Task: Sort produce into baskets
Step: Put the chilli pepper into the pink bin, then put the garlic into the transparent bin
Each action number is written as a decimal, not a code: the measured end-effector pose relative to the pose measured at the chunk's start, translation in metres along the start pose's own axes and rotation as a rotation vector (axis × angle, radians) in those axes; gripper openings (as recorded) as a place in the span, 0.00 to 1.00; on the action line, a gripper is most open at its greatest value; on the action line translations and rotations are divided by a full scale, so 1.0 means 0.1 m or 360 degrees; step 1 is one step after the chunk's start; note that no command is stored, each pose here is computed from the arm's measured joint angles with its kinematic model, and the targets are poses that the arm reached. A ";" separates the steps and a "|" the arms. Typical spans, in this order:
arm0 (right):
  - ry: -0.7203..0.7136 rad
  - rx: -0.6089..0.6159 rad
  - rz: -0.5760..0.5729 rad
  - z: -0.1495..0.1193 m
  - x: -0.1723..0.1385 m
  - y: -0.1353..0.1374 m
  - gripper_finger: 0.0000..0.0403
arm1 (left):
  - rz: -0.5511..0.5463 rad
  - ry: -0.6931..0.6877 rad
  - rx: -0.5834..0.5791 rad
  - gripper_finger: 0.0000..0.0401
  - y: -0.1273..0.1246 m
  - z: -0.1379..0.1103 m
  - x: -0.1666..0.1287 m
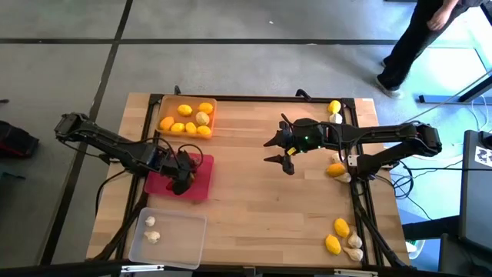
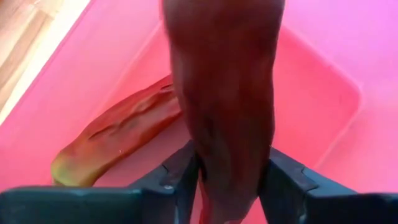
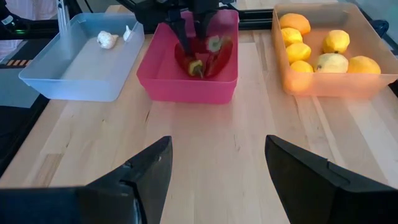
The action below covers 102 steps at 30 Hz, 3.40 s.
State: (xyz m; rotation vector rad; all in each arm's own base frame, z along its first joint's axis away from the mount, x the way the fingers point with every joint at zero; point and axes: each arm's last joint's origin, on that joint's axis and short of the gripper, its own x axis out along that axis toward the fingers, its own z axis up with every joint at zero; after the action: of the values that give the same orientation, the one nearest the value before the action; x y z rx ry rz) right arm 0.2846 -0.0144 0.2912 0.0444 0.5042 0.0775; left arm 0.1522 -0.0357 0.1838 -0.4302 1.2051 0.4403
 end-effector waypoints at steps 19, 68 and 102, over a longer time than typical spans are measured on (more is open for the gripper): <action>0.0027 0.0013 -0.0030 -0.02 0.00 -0.01 0.62 | -0.0100 -0.0298 0.0225 0.56 -0.17 0.26 -0.31; 0.1246 0.1225 -0.1743 -1.27 -1.07 -1.95 0.62 | 0.0000 -0.1161 0.0614 0.56 -0.46 1.07 0.08; 0.1722 0.1147 -0.1701 -1.58 -0.80 -2.02 0.41 | 0.0001 -0.1155 0.0612 0.56 -0.46 1.07 0.08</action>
State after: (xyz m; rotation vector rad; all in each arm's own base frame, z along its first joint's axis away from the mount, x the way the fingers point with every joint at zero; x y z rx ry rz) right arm 0.1506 -0.2185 0.1788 0.4452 1.5535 -1.1943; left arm 0.2632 -0.0158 0.2120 0.0719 0.5584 0.3113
